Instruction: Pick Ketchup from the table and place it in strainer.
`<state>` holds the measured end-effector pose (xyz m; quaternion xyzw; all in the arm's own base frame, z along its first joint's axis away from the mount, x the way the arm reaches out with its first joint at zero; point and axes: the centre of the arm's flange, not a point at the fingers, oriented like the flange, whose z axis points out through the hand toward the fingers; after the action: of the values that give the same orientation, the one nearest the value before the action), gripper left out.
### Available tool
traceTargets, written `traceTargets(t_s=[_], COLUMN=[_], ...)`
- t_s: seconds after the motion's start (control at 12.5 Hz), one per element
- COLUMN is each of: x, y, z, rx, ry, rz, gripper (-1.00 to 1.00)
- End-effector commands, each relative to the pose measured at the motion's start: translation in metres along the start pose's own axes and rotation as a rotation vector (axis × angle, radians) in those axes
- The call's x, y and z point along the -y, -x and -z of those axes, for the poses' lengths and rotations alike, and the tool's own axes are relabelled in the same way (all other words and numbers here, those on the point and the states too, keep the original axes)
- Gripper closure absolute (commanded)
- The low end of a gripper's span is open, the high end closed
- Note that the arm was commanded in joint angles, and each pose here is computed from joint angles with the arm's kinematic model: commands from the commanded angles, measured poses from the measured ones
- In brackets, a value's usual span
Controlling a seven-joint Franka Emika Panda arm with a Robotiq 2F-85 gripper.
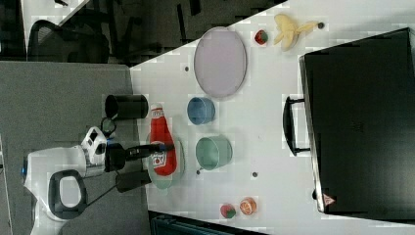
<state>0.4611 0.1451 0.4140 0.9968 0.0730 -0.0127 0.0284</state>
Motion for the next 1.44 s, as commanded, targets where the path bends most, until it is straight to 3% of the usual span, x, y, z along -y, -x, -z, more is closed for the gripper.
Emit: traceTargets(t_s=[0.08, 0.24, 0.56, 0.96, 1.2, 1.28, 1.44], x=[0.071, 0.116, 0.191, 0.251, 0.265, 0.266, 0.262], y=[0.005, 0.004, 0.003, 0.02, 0.019, 0.018, 0.016], z=[-0.009, -0.016, -0.043, -0.094, -0.122, -0.131, -0.149], rx=[0.042, 0.036, -0.005, 0.068, 0.074, 0.078, 0.088], ry=[-0.008, -0.028, -0.134, -0.228, -0.283, -0.29, -0.269], rz=[-0.155, -0.139, -0.158, -0.253, -0.276, -0.272, -0.254], gripper=[-0.2, -0.2, -0.2, -0.2, -0.2, -0.26, -0.66])
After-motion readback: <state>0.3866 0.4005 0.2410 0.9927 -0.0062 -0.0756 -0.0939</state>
